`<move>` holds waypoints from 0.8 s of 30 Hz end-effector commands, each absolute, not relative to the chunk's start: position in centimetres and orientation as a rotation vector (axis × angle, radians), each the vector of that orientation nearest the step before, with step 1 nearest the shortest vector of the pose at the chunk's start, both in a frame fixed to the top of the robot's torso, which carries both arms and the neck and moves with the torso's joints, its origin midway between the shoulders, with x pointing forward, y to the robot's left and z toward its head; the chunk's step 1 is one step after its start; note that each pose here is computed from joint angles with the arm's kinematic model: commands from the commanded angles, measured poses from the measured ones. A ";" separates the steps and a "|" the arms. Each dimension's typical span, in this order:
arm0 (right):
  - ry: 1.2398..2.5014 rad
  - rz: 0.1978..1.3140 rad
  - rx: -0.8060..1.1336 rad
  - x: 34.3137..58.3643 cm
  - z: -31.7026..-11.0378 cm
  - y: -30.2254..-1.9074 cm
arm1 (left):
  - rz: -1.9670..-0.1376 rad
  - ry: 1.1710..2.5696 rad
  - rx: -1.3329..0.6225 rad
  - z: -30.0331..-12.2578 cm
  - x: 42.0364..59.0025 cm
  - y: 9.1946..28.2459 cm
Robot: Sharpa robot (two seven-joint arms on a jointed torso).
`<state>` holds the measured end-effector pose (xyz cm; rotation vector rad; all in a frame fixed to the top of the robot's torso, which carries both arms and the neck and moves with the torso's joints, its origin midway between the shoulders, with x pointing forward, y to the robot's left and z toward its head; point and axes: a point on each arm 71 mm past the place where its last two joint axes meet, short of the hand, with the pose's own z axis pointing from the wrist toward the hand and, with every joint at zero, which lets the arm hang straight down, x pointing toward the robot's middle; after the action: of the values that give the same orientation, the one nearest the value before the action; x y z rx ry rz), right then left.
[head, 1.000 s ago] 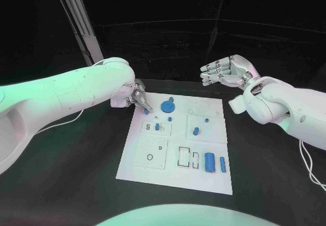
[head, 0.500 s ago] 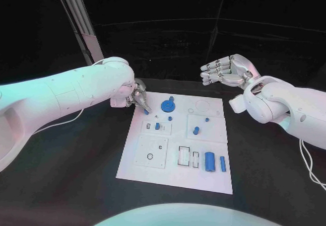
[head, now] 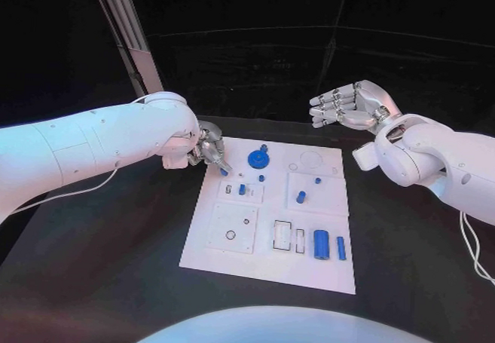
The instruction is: Assemble the parts on the task board
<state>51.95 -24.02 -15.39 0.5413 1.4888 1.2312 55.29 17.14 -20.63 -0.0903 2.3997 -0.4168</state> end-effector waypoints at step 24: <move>1.485 1.240 0.531 52.3 -15.4 -24.0 | -0.482 2.292 -0.102 -20.8 52.0 16.9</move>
<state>52.29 -24.21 -15.61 0.5439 1.4890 1.2249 52.02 16.80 -20.76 -0.1008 2.2996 -0.5030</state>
